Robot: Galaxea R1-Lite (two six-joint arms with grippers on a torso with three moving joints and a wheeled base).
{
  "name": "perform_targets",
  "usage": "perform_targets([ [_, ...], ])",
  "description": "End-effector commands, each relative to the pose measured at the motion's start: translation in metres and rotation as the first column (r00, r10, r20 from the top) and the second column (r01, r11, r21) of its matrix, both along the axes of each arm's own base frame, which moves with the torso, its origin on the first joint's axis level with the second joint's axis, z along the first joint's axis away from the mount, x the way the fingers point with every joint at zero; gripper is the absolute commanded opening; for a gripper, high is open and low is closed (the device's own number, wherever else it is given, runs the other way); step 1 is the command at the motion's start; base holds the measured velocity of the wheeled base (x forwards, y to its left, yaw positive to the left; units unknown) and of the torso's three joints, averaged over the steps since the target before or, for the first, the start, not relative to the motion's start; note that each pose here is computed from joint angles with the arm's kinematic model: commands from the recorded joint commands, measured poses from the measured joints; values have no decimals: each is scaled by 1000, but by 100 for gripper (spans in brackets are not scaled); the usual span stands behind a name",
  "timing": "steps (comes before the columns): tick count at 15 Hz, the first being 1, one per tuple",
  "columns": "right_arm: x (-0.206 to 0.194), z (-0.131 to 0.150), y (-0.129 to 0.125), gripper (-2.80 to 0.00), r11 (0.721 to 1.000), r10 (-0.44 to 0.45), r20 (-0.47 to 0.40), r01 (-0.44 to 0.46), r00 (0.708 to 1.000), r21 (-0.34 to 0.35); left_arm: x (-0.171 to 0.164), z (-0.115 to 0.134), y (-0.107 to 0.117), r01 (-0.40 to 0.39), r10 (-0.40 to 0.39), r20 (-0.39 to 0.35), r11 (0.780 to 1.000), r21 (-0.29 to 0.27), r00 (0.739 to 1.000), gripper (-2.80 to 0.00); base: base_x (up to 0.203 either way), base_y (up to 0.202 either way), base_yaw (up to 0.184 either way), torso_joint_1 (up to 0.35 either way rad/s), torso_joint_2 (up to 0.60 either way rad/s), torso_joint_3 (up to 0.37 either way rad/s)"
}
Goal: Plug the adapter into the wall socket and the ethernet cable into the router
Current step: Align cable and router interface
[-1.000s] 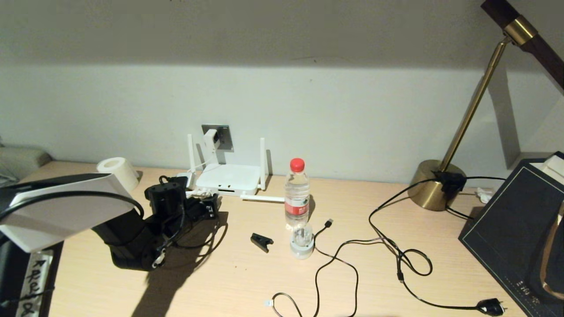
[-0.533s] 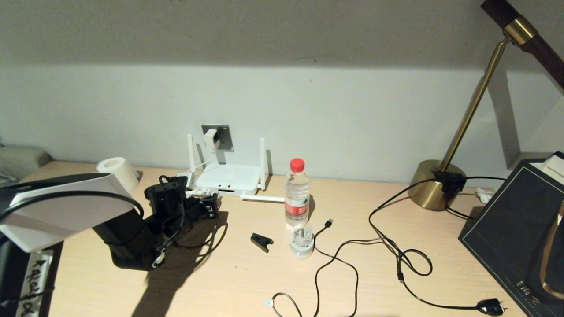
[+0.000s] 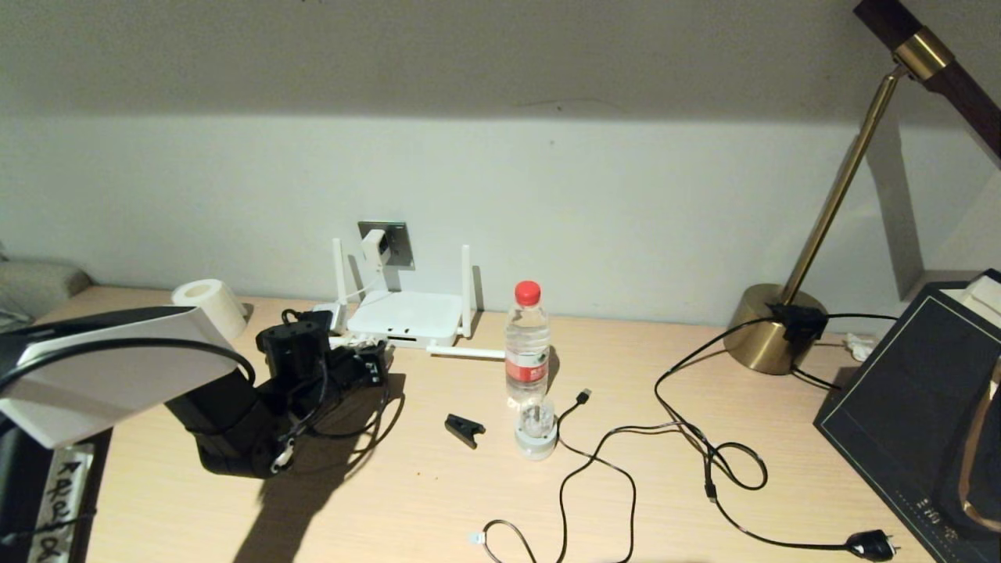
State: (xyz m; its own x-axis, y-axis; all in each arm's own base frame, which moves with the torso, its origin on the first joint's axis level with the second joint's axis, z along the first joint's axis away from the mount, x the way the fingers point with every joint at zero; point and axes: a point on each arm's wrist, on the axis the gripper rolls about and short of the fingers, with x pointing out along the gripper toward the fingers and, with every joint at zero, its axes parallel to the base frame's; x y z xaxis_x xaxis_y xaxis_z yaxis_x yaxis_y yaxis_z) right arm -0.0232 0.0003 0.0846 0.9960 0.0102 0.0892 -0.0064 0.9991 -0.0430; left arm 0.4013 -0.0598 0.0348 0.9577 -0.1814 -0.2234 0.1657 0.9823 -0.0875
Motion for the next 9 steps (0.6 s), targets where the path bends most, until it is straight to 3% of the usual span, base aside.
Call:
perform_targets([
  [1, 3, -9, 0, -280, 1000, 0, -34, 0, 999, -1, 1, 1, 0, 0, 1, 8, 1000, -2, 1000, -280, 0, 0, 0, 0, 0, 0],
  [9, 3, -9, 0, -280, 1000, 0, -34, 0, 999, -1, 2, -2, 0, -2, 2, 4, 1000, -1, 1000, -280, 0, 0, 0, 0, 0, 0],
])
